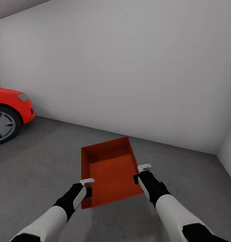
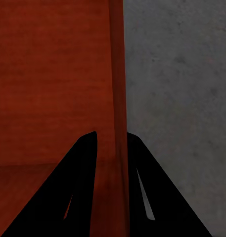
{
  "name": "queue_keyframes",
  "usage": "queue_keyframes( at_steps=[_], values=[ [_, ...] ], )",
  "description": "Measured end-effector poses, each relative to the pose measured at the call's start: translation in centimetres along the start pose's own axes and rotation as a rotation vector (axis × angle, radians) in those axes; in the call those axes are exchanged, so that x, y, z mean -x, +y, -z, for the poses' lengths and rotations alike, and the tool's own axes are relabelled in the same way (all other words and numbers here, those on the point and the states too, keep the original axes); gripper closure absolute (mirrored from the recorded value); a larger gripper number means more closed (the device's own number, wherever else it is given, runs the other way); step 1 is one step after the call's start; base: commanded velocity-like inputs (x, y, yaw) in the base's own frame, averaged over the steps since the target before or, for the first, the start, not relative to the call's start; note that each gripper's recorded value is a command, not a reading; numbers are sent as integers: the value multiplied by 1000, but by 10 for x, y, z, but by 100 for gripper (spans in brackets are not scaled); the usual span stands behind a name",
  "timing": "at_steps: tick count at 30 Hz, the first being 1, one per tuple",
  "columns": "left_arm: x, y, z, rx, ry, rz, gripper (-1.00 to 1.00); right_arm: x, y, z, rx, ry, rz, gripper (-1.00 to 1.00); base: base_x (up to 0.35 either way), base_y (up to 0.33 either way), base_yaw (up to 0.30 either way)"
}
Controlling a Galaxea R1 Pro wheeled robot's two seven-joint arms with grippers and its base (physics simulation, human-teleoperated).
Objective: Move the two storage containers from the living room to the garage. In the garage, place one container on the floor and stack the other container on top of it (either order is fine).
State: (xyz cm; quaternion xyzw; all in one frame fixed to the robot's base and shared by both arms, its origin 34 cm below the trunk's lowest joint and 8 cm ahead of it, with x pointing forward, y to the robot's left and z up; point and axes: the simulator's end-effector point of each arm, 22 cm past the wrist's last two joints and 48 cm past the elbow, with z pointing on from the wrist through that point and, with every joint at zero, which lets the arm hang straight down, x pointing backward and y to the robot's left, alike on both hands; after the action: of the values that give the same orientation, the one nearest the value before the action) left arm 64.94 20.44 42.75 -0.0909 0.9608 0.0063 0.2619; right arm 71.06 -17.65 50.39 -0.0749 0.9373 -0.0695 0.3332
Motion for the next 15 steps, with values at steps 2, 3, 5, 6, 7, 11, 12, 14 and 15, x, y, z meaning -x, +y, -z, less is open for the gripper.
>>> queue_keyframes(
  at_steps=[2, 3, 5, 6, 7, 11, 12, 14, 15],
  values=[
    [-3, 0, -3, 0, 0, 0, 100, -4, 1, -3, 0, 0, 0, 100, 0, 0, 0],
    [-5, 1, -5, 0, 0, 0, 100, -5, 1, -4, 0, 0, 0, 100, 0, 0, 0],
    [-8, 1, -8, 0, 1, 0, 100, -9, 2, -7, 0, 1, 0, 100, 0, 0, 0],
    [-10, 1, -10, 0, 1, 0, 100, -11, 3, -8, 0, 1, 0, 100, 0, 0, 0],
    [-11, 1, -11, 0, 1, 0, 100, -12, 3, -9, 0, 1, 1, 100, 0, 0, 0],
    [-18, 2, -18, 0, 1, 0, 100, -20, 5, -15, 0, 1, 0, 100, 0, 0, 0],
    [-19, 2, -20, 0, 1, 0, 100, -22, 5, -16, 0, 1, 0, 100, 0, 0, 0],
    [-22, 2, -23, 0, 0, 0, 100, -25, 6, -19, 0, 0, 0, 100, 0, 0, 0],
    [-24, 3, -25, 0, 0, 0, 100, -27, 7, -20, 0, 0, 0, 100, 0, 0, 0]
  ],
)
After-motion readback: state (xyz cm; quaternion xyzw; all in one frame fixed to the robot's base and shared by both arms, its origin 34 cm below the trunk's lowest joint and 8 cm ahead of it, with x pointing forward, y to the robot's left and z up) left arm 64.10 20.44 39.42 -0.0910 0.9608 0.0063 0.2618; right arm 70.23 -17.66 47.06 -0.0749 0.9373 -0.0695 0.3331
